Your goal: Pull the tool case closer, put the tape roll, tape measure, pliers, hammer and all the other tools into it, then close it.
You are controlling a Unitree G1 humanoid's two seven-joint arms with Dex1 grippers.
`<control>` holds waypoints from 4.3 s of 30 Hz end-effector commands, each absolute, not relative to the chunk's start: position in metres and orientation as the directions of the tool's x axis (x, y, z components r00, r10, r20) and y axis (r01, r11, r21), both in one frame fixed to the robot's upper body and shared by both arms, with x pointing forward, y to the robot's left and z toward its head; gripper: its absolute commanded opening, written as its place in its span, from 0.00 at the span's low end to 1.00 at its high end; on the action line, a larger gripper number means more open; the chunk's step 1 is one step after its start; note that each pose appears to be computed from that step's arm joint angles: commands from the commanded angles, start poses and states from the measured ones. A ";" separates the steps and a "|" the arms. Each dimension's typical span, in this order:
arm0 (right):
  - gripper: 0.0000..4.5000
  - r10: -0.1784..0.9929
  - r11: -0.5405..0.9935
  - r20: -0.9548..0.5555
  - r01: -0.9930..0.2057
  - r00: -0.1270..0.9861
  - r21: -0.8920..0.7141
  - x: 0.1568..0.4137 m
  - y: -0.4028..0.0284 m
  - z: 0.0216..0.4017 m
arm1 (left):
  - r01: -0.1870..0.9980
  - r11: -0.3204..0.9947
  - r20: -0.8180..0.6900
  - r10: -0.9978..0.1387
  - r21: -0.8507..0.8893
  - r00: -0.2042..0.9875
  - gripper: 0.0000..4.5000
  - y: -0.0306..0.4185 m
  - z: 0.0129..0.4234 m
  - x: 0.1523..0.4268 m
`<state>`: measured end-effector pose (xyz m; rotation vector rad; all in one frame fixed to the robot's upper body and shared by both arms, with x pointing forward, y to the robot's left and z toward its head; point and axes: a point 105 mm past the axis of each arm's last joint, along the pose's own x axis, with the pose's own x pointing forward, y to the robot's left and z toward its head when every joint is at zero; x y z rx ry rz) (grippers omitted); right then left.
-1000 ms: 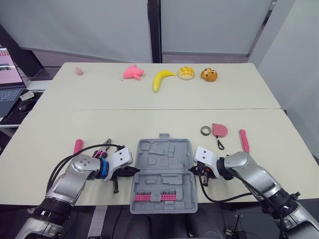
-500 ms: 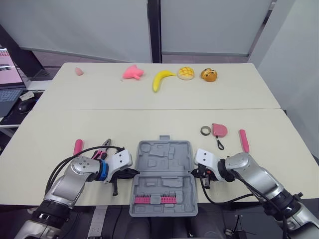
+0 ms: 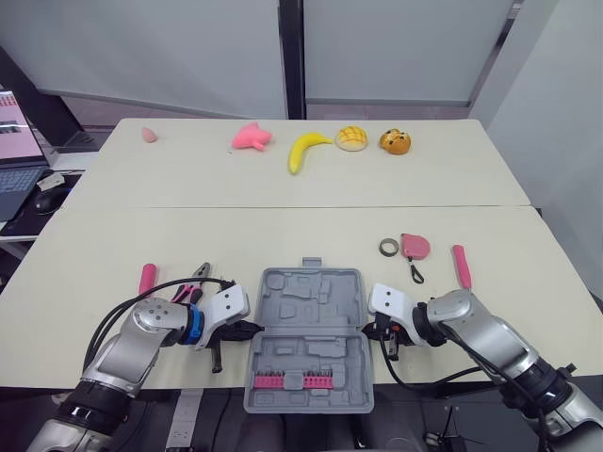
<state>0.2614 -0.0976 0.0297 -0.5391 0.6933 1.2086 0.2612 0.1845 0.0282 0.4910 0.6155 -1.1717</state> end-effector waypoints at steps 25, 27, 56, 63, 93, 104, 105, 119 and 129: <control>0.01 0.632 0.373 -0.721 -0.927 0.285 -0.039 0.266 -0.120 0.038 | 0.946 0.318 -0.700 -0.662 0.062 0.268 0.00 0.200 0.034 0.258; 0.01 0.629 0.396 -0.709 -0.916 0.319 -0.060 0.268 -0.127 0.044 | 0.946 0.314 -0.678 -0.678 0.083 0.285 0.00 0.203 0.041 0.259; 0.70 0.402 0.692 -0.523 -0.623 0.752 -0.365 0.243 -0.292 0.143 | 0.346 0.932 -0.496 -0.250 0.110 0.832 1.00 0.412 0.097 0.193; 0.99 0.401 0.697 -0.562 -0.640 0.723 -0.325 0.236 -0.295 0.130 | 0.355 0.928 -0.498 -0.256 0.114 0.829 1.00 0.406 0.097 0.192; 0.99 0.566 0.692 -0.352 -0.661 0.746 -0.289 0.303 -0.168 0.147 | 0.899 0.400 -0.287 -0.853 0.178 0.436 1.00 0.203 0.159 0.248; 0.72 0.461 0.725 -0.388 -0.591 0.798 -0.354 0.350 -0.139 0.113 | 0.933 0.275 -0.234 -0.915 0.234 0.329 1.00 0.164 0.179 0.257; 0.72 0.444 0.731 -0.393 -0.579 0.805 -0.361 0.356 -0.137 0.108 | 0.934 0.267 -0.229 -0.919 0.236 0.320 1.00 0.161 0.181 0.257; 0.72 0.383 0.773 -0.442 -0.543 0.811 -0.327 0.394 -0.134 0.079 | 0.945 0.210 -0.194 -0.946 0.250 0.262 1.00 0.147 0.187 0.254; 0.64 0.359 0.793 -0.459 -0.525 0.813 -0.310 0.404 -0.140 0.071 | 0.944 0.212 -0.196 -0.944 0.253 0.265 1.00 0.146 0.185 0.256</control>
